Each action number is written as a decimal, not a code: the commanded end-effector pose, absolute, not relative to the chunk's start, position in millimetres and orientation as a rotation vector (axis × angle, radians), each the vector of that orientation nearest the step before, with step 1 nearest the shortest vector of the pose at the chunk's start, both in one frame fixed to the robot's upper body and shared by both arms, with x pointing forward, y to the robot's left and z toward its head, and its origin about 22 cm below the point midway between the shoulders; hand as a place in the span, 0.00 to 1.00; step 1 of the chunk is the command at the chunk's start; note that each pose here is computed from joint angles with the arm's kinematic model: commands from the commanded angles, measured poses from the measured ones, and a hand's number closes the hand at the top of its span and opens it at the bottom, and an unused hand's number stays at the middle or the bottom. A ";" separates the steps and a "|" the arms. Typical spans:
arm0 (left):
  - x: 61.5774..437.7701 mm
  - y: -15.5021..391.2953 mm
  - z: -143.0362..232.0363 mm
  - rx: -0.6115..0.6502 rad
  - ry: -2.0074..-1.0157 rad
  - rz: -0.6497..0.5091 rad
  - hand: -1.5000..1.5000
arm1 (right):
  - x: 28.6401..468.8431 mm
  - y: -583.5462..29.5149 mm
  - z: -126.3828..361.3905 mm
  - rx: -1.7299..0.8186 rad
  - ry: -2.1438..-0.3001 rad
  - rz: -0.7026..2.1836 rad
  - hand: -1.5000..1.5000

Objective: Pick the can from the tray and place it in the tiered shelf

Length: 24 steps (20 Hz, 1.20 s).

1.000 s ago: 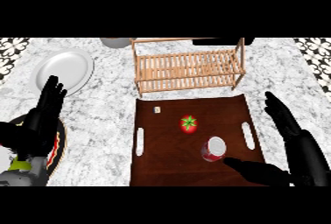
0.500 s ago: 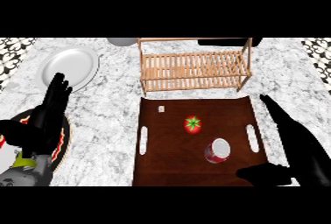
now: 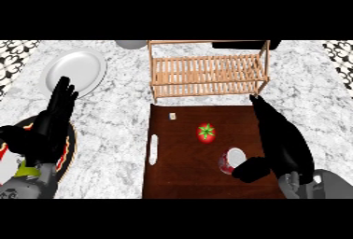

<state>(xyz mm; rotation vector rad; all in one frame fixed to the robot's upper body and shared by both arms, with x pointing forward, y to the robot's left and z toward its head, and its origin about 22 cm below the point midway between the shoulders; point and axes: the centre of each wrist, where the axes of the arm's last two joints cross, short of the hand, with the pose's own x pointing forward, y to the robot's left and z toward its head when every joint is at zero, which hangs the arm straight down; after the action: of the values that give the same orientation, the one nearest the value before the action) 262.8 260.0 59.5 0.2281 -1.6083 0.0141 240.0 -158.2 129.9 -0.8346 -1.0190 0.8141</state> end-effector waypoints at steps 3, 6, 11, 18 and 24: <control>261.7 264.5 62.1 0.227 -1.610 0.009 0.50 | 260.3 -147.0 105.8 -0.983 -0.620 0.867 0.00; 256.6 263.7 62.1 0.234 -1.599 0.025 0.50 | 261.0 -135.6 94.8 -1.001 -0.632 0.845 0.00; 256.8 277.4 52.4 0.255 -1.596 0.027 0.50 | 263.7 -115.7 93.6 -0.979 -0.660 0.825 0.00; 254.4 267.5 42.8 0.259 -1.610 0.027 0.50 | 252.7 -99.8 74.9 -0.972 -0.633 0.834 0.00; 259.9 276.9 59.7 0.263 -1.606 0.039 0.50 | 246.7 -117.9 64.7 -0.973 -0.615 0.816 0.00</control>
<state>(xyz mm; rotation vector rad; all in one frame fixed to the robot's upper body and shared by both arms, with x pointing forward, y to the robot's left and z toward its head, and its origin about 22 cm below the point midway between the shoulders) 258.2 271.6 57.0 0.2557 -1.6063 0.0430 244.2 -119.5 64.1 -0.8903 -0.7997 0.9056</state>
